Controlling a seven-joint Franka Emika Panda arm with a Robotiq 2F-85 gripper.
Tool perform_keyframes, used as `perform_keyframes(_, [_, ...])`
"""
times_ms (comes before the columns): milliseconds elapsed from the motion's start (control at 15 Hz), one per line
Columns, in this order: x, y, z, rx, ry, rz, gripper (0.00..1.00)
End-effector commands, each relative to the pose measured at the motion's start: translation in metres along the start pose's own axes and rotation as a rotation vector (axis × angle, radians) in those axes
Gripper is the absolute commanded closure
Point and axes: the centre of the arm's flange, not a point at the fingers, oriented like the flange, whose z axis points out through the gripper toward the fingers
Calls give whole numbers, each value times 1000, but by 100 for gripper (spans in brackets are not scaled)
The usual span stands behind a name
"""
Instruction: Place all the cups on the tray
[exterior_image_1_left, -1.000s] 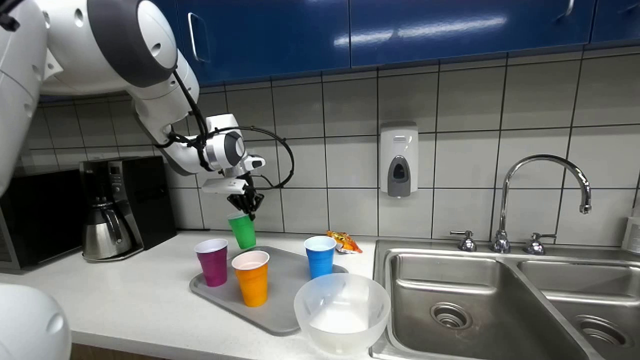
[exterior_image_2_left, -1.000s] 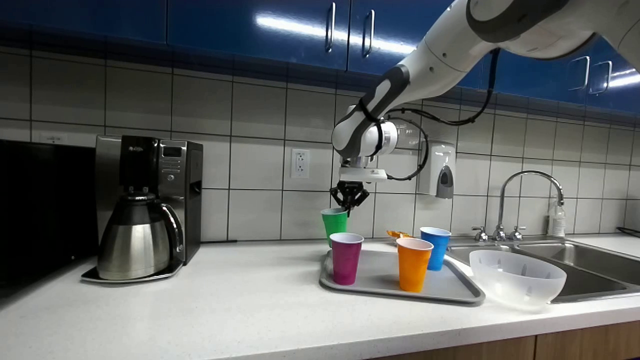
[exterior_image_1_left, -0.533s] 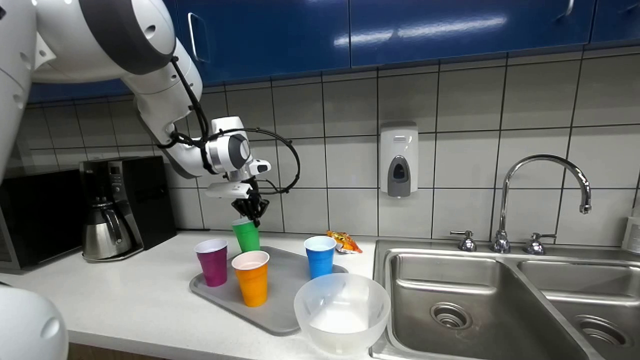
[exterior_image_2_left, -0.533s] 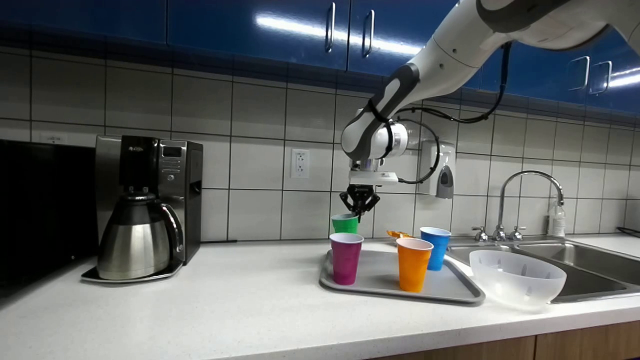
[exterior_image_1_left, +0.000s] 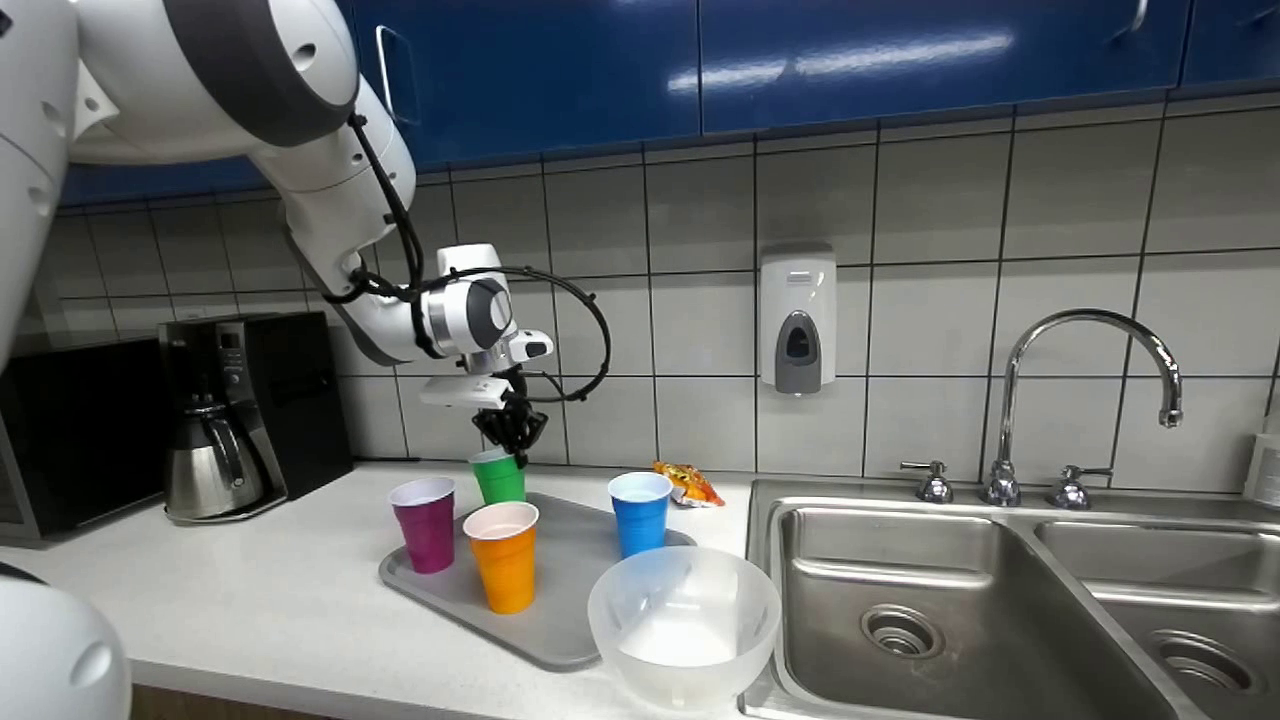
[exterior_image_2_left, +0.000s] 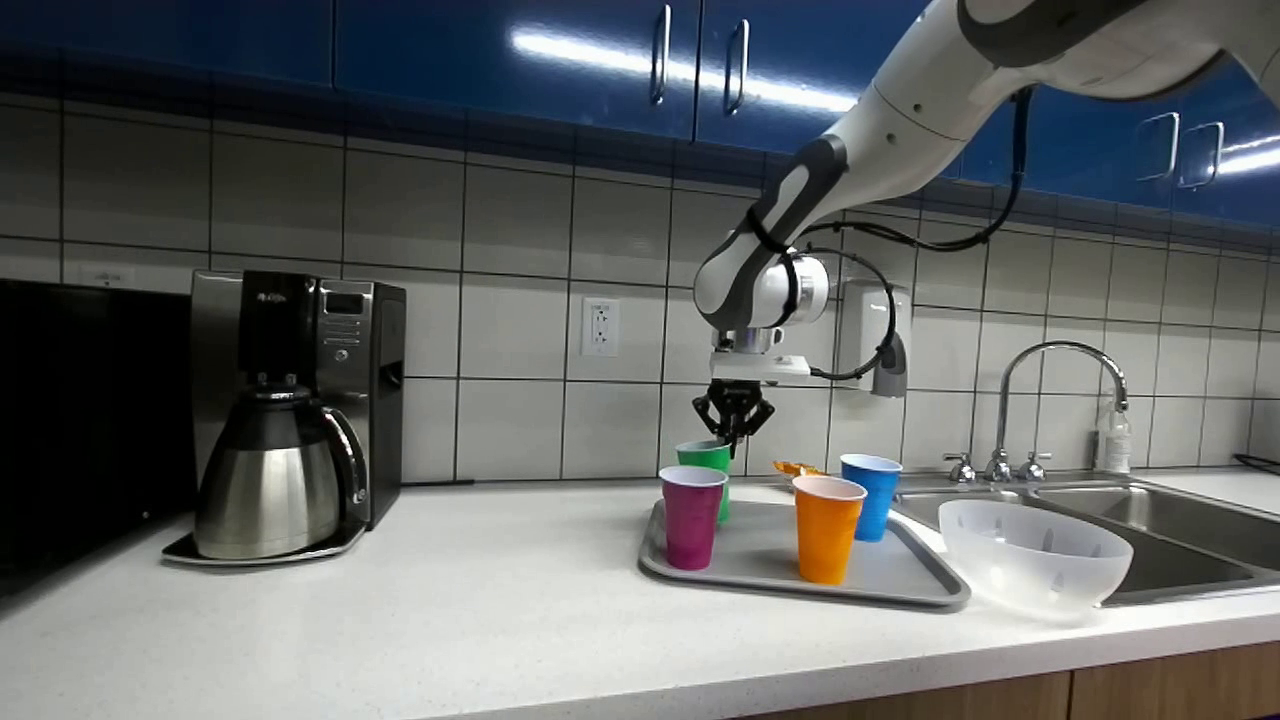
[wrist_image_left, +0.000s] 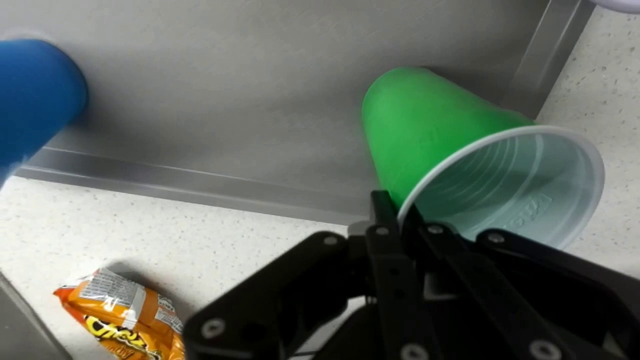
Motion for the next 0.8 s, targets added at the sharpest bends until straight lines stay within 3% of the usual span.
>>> perform_keyframes(0, [-7, 8, -8, 21, -1, 28, 99])
perform_keyframes(267, [-8, 12, -8, 22, -3, 38, 99])
perform_keyframes(333, [-7, 13, -8, 19, -7, 40, 91])
perform_keyframes(400, [-8, 14, -7, 18, -15, 39, 68])
perform_keyframes(533, [-9, 16, -6, 12, -16, 38, 65])
perform_keyframes(733, [-10, 19, -5, 8, -25, 40, 44])
